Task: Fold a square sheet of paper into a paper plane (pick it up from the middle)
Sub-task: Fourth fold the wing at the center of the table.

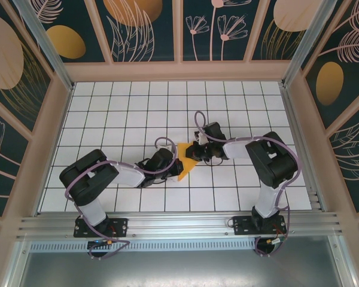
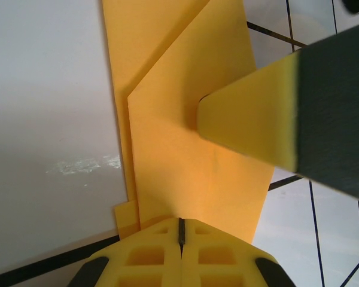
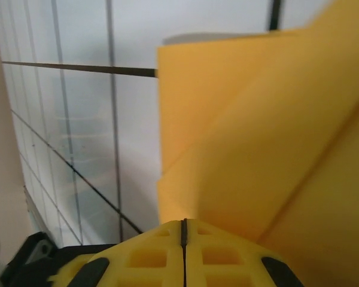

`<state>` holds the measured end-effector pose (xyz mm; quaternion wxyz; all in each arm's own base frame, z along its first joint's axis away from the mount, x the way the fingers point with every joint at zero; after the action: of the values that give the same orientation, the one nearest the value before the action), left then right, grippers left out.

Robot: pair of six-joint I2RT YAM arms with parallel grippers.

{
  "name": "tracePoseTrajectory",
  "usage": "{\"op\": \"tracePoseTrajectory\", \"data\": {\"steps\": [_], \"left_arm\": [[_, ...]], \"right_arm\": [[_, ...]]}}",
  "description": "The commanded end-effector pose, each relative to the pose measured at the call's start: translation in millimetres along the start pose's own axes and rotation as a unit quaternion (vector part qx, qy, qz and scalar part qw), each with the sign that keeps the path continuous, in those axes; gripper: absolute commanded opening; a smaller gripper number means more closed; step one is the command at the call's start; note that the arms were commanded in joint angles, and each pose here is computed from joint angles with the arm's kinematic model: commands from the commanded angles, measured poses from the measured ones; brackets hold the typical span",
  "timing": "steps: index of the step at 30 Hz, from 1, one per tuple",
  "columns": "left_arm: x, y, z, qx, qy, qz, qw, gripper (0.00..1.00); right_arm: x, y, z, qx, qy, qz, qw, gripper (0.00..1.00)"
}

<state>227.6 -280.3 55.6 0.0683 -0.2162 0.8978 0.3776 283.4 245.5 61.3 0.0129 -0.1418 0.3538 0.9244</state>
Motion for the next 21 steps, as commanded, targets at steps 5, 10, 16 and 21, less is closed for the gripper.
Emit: {"op": "tracePoseTrajectory", "data": {"steps": [5,10,16,21], "left_arm": [[6,11,0,-0.004,-0.014,0.03,0.999,0.01],[2,19,-21,0.027,-0.033,0.033,0.999,0.01],[8,8,-14,0.014,-0.023,0.06,0.998,0.0],[15,6,3,-0.01,0.001,0.067,0.998,0.0]], "right_arm": [[15,-16,-27,0.032,-0.03,0.011,0.999,0.06],[15,-15,-27,0.033,-0.029,0.008,0.999,0.06],[14,-15,-27,0.034,-0.026,0.007,0.999,0.06],[13,-14,-28,0.042,-0.022,0.009,0.999,0.06]]}}
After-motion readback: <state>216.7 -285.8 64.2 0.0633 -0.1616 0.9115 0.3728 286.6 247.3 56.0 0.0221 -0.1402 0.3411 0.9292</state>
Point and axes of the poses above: each hand's point on the last joint's axis, 136 mm out from that joint toward the fingers, its own y axis back along the fingers, its own z axis along the line the jaws close on, x = y × z, the point moved 6 cm from there along y, back along the fingers, and after that the axes turned 10 degrees about y, right-handed, at the moved point
